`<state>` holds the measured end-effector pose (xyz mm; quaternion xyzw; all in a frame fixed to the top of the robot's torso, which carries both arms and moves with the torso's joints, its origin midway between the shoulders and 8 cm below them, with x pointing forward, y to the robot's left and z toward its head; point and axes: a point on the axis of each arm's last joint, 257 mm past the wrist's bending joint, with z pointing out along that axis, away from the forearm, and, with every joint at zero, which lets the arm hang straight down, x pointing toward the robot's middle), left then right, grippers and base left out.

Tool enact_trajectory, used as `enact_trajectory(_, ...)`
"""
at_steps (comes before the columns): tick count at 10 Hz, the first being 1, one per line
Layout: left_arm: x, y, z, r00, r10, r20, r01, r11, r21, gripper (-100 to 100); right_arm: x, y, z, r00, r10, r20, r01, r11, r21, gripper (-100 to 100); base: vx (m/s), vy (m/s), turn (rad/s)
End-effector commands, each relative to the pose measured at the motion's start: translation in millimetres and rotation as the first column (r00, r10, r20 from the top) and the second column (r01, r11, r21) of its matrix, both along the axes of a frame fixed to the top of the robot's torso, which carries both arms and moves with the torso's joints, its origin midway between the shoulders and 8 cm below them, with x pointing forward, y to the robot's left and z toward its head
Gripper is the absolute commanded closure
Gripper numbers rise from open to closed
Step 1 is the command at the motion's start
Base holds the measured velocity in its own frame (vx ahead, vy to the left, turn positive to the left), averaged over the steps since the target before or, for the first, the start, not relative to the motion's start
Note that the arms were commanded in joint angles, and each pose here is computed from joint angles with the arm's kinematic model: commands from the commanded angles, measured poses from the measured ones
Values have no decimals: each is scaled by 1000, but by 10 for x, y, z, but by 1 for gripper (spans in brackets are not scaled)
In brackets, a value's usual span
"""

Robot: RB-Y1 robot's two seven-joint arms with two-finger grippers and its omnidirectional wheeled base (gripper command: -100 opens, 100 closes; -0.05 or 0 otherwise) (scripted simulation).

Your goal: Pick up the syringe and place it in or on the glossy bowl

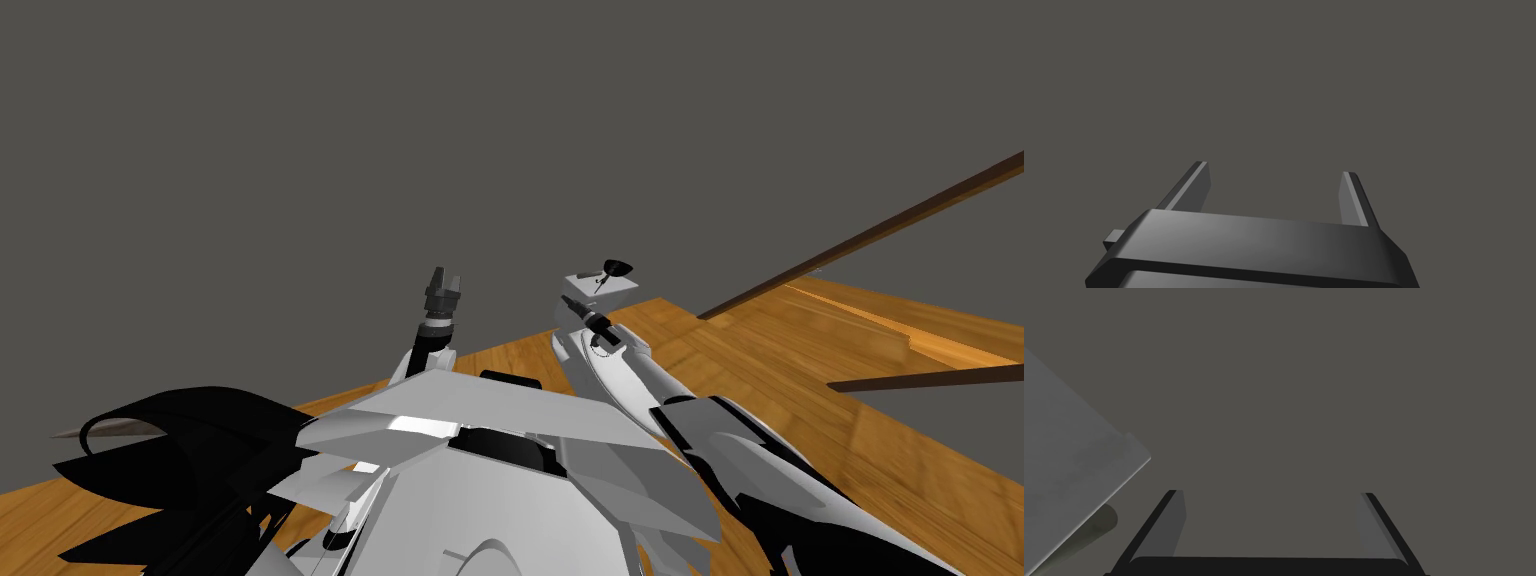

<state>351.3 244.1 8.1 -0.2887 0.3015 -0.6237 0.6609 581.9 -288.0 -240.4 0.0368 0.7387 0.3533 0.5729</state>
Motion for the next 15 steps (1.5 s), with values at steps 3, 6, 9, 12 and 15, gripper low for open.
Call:
enact_trajectory(3, 0, 0, 0, 1000, 0, 0, 0, 1000, 0, 0, 71, -262, -10, 1000, -27, 0, 27, 997, -69, -100, 7, 5, -4)
enact_trajectory(6, 0, 0, 0, 1000, 0, 0, 0, 1000, 0, 0, 135, -484, 24, 999, -49, 7, 49, 990, -132, -100, 7, 3, -4)
enact_trajectory(9, 0, 0, 0, 1000, 0, 0, 0, 1000, 0, 0, 242, -909, 143, 996, -89, 27, 93, 965, -244, -100, 22, 9, -5)
enact_trajectory(12, 0, 0, 0, 1000, 0, 0, 0, 1000, 0, 0, 318, -1302, 305, 991, -125, 53, 136, 930, -340, -100, 35, 5, -3)
enact_trajectory(15, 0, 0, 0, 1000, 0, 0, 0, 1000, 0, 0, 377, -1797, 583, 981, -168, 94, 193, 872, -449, -100, 58, 2, 2)
